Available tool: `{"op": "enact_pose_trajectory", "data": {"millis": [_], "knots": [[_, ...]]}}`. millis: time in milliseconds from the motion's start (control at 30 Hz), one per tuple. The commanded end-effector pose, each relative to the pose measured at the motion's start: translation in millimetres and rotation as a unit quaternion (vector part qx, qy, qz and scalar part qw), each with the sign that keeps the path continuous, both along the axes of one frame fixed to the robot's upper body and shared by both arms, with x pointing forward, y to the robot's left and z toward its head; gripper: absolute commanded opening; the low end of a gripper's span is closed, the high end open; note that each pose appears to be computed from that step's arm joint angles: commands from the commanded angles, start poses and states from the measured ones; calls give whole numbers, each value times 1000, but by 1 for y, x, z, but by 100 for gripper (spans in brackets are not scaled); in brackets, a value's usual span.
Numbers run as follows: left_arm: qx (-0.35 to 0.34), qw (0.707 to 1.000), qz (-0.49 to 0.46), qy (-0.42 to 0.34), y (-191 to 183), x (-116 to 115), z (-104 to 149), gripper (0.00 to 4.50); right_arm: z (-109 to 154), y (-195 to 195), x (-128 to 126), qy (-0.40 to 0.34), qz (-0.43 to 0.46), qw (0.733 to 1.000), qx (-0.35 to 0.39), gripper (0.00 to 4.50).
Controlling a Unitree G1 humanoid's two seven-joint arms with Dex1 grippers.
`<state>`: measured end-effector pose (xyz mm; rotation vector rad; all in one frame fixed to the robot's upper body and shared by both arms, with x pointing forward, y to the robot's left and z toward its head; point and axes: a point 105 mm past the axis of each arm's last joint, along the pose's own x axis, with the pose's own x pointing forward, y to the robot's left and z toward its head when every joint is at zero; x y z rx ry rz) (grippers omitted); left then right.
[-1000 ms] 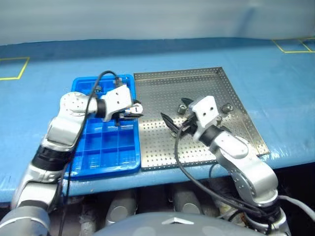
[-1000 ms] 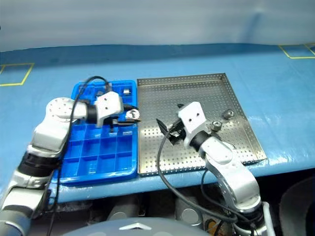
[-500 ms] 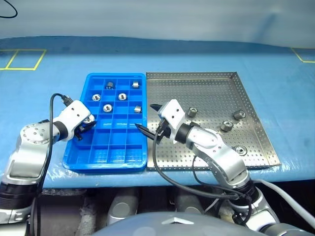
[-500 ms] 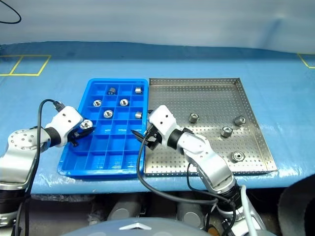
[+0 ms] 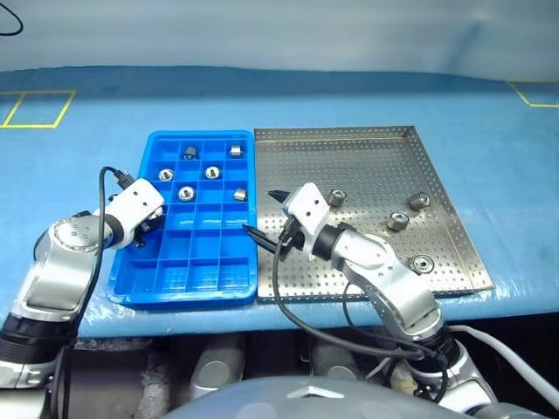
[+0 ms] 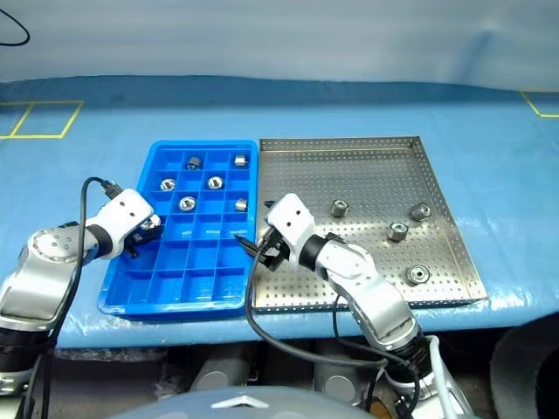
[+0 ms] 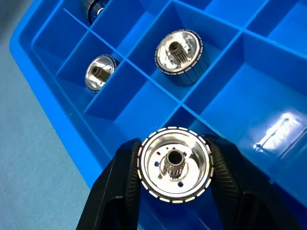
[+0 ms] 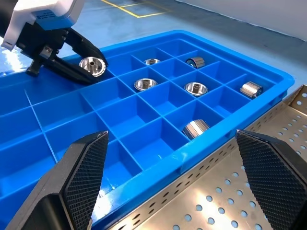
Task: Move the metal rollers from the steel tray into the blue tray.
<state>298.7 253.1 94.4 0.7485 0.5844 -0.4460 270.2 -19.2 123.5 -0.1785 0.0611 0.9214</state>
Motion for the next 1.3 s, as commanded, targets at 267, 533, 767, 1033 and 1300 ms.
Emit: {"op": "enact_pose_trajectory", "data": {"millis": [267, 533, 767, 1033, 1300], "knots": [[-131, 986, -89, -56, -60, 19, 53, 448, 26, -28, -1, -45, -65, 997, 17, 450], [-221, 914, -339, -35, -172, 22, 86, 448, 24, -90, -14, -32, -175, 984, -29, 450], [-202, 862, -463, 54, -244, 16, 56, 448, 8, -144, -32, 6, -289, 955, -68, 450], [-137, 837, -521, 94, -273, 14, 16, 448, 1, -151, -41, 22, -334, 941, -48, 450], [-107, 841, -525, 81, -286, 19, -8, 448, 1, -147, -42, 21, -340, 940, -35, 450]]}}
